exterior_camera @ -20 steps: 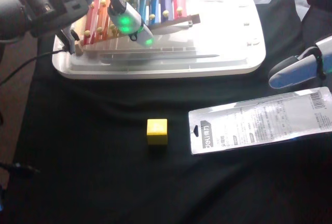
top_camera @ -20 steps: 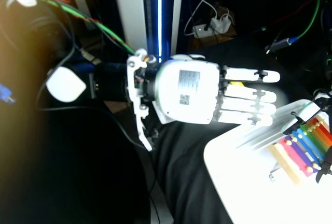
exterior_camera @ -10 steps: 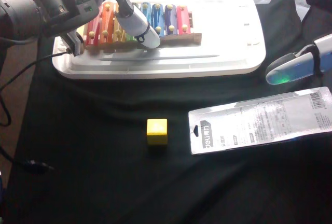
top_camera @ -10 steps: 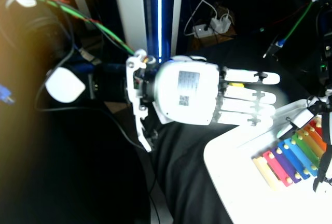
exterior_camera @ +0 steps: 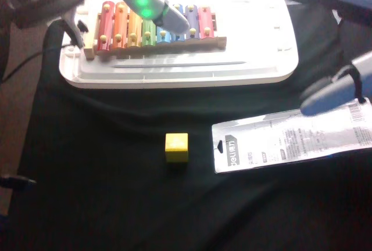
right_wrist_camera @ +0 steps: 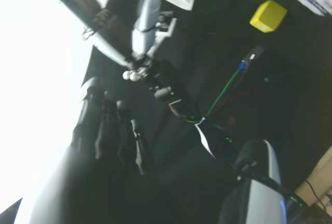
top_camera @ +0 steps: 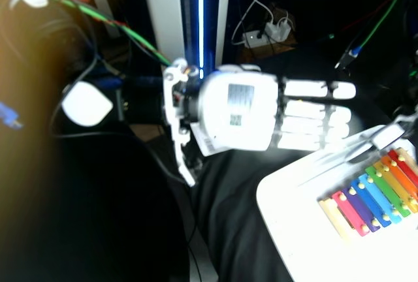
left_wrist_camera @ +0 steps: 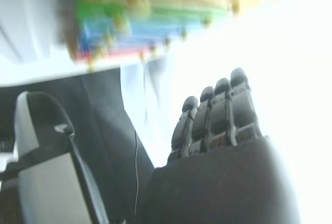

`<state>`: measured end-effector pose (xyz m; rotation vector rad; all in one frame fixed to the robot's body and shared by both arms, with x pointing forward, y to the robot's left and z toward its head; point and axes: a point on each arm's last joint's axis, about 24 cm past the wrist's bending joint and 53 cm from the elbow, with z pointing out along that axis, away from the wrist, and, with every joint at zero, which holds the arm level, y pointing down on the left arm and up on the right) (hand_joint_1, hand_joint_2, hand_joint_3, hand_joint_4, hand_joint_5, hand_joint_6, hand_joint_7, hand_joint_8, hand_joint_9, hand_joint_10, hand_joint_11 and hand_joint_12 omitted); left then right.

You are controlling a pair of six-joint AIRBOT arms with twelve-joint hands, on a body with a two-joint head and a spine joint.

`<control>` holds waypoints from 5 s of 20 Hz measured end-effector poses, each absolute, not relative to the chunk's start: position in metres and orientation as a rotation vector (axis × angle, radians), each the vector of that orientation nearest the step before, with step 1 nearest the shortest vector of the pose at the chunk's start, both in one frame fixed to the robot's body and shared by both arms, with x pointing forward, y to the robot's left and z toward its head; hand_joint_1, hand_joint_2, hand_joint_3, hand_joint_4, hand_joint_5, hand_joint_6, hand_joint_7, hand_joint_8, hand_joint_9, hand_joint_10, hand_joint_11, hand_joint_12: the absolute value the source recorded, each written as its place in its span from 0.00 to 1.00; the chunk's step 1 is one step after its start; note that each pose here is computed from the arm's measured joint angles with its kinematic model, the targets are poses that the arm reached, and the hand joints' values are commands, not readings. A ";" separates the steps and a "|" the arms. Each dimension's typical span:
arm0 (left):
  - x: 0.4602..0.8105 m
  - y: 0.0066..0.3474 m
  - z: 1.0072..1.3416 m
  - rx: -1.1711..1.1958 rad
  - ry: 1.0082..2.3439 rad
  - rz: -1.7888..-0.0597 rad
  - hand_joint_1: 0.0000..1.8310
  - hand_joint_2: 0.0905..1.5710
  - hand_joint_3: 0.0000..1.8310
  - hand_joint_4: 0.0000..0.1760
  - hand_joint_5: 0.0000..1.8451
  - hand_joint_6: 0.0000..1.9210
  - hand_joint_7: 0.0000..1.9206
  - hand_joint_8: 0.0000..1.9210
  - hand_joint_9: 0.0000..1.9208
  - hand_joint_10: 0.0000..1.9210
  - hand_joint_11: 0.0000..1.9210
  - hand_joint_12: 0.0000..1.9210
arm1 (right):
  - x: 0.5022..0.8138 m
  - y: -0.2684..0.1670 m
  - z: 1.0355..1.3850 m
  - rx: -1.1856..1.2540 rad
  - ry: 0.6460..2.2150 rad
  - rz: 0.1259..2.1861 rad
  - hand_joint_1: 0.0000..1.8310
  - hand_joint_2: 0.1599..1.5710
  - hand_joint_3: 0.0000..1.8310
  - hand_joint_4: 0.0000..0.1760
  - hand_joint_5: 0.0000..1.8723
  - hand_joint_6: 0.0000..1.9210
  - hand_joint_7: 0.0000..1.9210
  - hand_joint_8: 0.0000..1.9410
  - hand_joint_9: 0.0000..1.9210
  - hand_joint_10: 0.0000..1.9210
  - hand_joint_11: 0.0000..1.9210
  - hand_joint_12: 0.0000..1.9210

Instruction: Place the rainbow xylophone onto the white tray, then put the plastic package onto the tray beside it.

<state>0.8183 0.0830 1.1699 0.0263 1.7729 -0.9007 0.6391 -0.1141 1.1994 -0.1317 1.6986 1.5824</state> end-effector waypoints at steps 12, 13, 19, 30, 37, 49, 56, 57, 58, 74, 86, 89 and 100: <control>0.775 0.089 1.216 0.222 1.699 -0.906 0.41 0.37 0.00 0.23 0.00 0.00 0.00 0.00 0.00 0.00 0.00 0.00 | 0.623 -0.131 1.154 -0.209 1.964 1.419 0.36 0.28 0.00 0.00 0.00 0.00 0.00 0.00 0.00 0.00 0.01 0.03; 0.772 0.086 1.216 0.237 1.699 -0.910 0.42 0.37 0.00 0.34 0.00 0.00 0.00 0.00 0.00 0.00 0.00 0.00 | 0.621 -0.134 1.152 -0.216 1.980 1.399 0.34 0.28 0.00 0.00 0.00 0.00 0.00 0.00 0.00 0.00 0.00 0.01; 0.761 0.103 1.227 0.269 1.678 -0.880 0.41 0.36 0.00 0.02 0.00 0.00 0.00 0.00 0.00 0.00 0.02 0.01 | 0.619 -0.155 1.143 -0.210 2.057 1.318 0.36 0.30 0.00 0.00 0.00 0.00 0.00 0.00 0.00 0.00 0.00 0.00; 0.737 0.124 1.237 0.322 1.652 -0.825 0.44 0.42 0.00 0.24 0.00 0.00 0.00 0.00 0.00 0.00 0.00 0.00 | 0.621 -0.169 1.121 -0.224 2.146 1.195 0.26 0.28 0.00 0.00 0.00 0.00 0.00 0.00 0.00 0.00 0.00 0.00; 0.718 0.147 1.249 0.323 1.601 -0.781 0.49 0.40 0.00 0.33 0.00 0.00 0.00 0.00 0.00 0.00 0.00 0.00 | 0.625 -0.167 1.110 -0.231 2.165 1.154 0.26 0.24 0.00 0.00 0.00 0.00 0.00 0.00 0.00 0.00 0.00 0.00; 0.684 0.177 1.266 0.269 1.503 -0.829 0.48 0.39 0.00 0.00 0.00 0.00 0.02 0.00 0.00 0.00 0.00 0.00 | 0.631 -0.162 1.094 -0.254 2.191 1.104 0.31 0.29 0.01 0.00 0.00 0.00 0.00 0.00 0.00 0.00 0.00 0.00; 0.682 0.177 1.267 0.265 1.497 -0.837 0.46 0.38 0.00 0.00 0.00 0.00 0.02 0.00 0.02 0.00 0.00 0.00 | 0.626 -0.165 1.083 -0.265 2.242 1.077 0.30 0.29 0.00 0.00 0.00 0.00 0.00 0.00 0.00 0.00 0.00 0.00; 0.682 0.177 1.264 0.267 1.504 -0.833 0.44 0.38 0.00 0.00 0.00 0.00 0.02 0.00 0.02 0.00 0.00 0.00 | 0.625 -0.165 1.081 -0.269 2.254 1.073 0.30 0.29 0.00 0.00 0.00 0.00 0.00 0.00 0.00 0.00 0.00 0.00; 0.682 0.178 1.264 0.267 1.507 -0.830 0.45 0.36 0.00 0.00 0.00 0.00 0.02 0.00 0.01 0.00 0.00 0.00 | 0.624 -0.166 1.080 -0.272 2.259 1.069 0.30 0.28 0.00 0.00 0.00 0.00 0.00 0.00 0.00 0.00 0.00 0.00; 0.681 0.170 1.251 0.272 1.532 -0.840 0.46 0.37 0.00 0.08 0.00 0.00 0.00 0.00 0.00 0.00 0.00 0.00 | 0.625 -0.181 1.075 -0.276 2.290 1.009 0.32 0.29 0.00 0.00 0.02 0.01 0.02 0.01 0.00 0.00 0.01 0.00; 0.680 0.170 1.248 0.271 1.540 -0.841 0.44 0.37 0.00 0.13 0.00 0.00 0.00 0.00 0.00 0.00 0.00 0.00 | 0.629 -0.183 1.072 -0.274 2.291 0.986 0.33 0.33 0.00 0.00 0.13 0.00 0.14 0.01 0.11 0.01 0.09 0.02; 0.681 0.170 1.247 0.269 1.542 -0.841 0.46 0.39 0.01 0.11 0.00 0.00 0.00 0.00 0.00 0.00 0.00 0.00 | 0.629 -0.181 1.072 -0.278 2.292 0.990 0.33 0.38 0.01 0.00 0.16 0.00 0.17 0.01 0.14 0.01 0.14 0.03; 0.681 0.169 1.242 0.265 1.552 -0.840 0.45 0.40 0.00 0.31 0.00 0.00 0.00 0.00 0.00 0.00 0.00 0.00 | 0.629 -0.181 1.072 -0.276 2.293 0.992 0.41 0.47 0.00 0.00 0.22 0.00 0.23 0.00 0.23 0.01 0.24 0.05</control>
